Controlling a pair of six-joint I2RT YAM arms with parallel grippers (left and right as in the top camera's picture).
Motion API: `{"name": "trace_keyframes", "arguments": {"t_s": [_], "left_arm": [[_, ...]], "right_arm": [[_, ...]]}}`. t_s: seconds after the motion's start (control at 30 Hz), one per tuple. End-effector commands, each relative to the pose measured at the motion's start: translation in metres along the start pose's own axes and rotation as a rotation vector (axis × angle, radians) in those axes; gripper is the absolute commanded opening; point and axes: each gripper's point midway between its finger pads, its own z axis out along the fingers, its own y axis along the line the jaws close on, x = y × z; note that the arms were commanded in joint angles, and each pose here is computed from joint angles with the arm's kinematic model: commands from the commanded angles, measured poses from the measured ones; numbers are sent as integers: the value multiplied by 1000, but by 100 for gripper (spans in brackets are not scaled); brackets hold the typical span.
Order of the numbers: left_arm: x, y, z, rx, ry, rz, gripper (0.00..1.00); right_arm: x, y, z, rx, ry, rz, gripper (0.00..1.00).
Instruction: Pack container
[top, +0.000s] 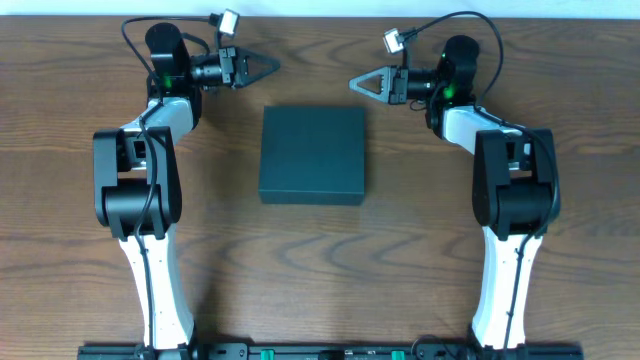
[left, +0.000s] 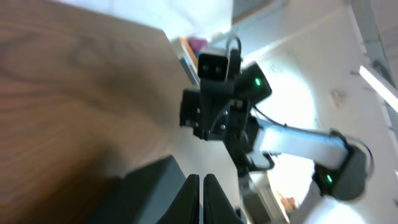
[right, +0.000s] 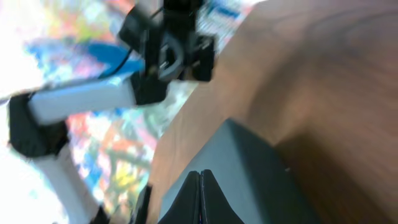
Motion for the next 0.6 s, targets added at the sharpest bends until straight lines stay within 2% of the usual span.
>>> {"name": "trace_keyframes", "arguments": {"t_s": [0.0,0.13,0.2,0.23,0.33,0.43,0.57], "left_arm": [[-36,21,-13,-119,-192,-11,6],[-54,85,-42,-376,-437,-267,6],[-47,111,-53,-484,-492,-369,6],[-45,115,-55,-506,-494,-370,6],[-53,98,-48,-458,-453,-321,6],[-75,59,-40,-385,-416,-245,6],[-101,-6,-41,-430,-378,-107,5]], "right_arm": [[-37,-37,-18,180,-218,112,2],[-46,-90,-41,396,-420,379,2],[-49,-95,-45,420,-457,416,2],[-54,-91,-44,409,-455,409,2],[-69,-69,-38,368,-416,369,2],[-91,-35,-34,360,-360,286,2],[-111,19,-42,492,-288,136,2]]}}
